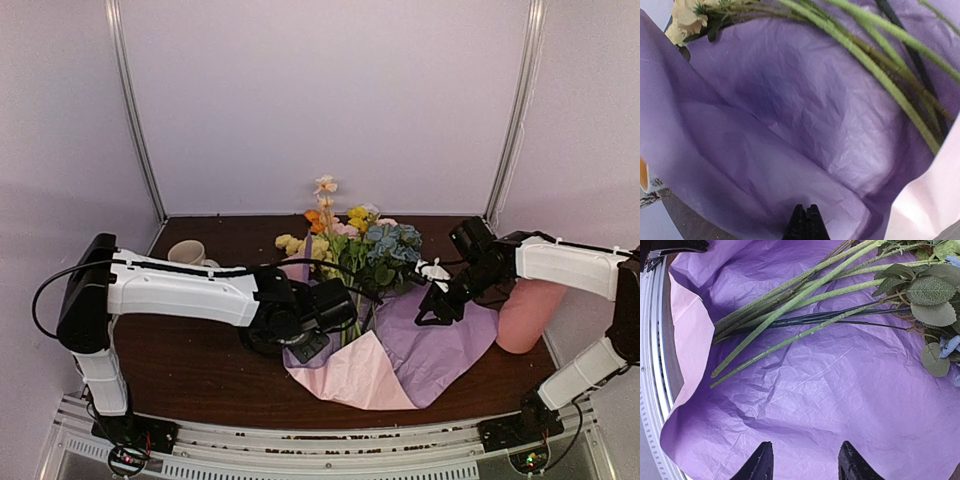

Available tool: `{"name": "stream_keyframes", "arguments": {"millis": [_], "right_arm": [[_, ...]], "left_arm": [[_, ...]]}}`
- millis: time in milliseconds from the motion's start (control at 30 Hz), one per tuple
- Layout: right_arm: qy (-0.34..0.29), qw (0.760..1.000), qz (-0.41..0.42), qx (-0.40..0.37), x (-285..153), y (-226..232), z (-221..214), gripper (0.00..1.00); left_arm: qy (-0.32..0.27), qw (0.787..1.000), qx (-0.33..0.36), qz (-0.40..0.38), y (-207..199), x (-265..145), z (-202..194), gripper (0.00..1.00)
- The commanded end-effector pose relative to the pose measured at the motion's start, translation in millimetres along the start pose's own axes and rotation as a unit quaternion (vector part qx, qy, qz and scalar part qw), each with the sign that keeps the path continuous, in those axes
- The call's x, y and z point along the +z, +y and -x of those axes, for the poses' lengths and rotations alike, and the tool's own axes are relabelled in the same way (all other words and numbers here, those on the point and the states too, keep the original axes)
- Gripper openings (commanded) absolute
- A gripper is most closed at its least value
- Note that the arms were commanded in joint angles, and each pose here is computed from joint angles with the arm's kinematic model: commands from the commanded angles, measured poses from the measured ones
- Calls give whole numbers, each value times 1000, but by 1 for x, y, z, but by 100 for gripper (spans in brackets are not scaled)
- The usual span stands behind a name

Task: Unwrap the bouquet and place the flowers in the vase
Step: Unfold the two-thirds folded wrapping paper from the folded wrapping paper.

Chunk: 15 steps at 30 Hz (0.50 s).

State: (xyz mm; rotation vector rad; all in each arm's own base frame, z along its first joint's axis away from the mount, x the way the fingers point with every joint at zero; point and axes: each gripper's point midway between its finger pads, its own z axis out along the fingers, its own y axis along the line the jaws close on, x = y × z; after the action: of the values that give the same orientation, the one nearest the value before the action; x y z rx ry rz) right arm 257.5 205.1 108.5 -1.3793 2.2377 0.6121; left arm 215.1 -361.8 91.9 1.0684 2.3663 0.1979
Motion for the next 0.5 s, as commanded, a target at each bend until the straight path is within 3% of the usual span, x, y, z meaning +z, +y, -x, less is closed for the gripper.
{"name": "stream_keyframes", "arguments": {"millis": [0, 233, 467], "right_arm": [[0, 1000, 0, 0, 0, -1, -1, 46], [10, 1000, 6, 8, 8, -2, -7, 46], [13, 1000, 8, 11, 13, -3, -11, 46]], "left_arm": [[27, 999, -12, 17, 6, 10, -31, 0], [40, 998, -9, 38, 10, 18, -43, 0], [-1, 998, -23, 51, 18, -4, -24, 0]]}}
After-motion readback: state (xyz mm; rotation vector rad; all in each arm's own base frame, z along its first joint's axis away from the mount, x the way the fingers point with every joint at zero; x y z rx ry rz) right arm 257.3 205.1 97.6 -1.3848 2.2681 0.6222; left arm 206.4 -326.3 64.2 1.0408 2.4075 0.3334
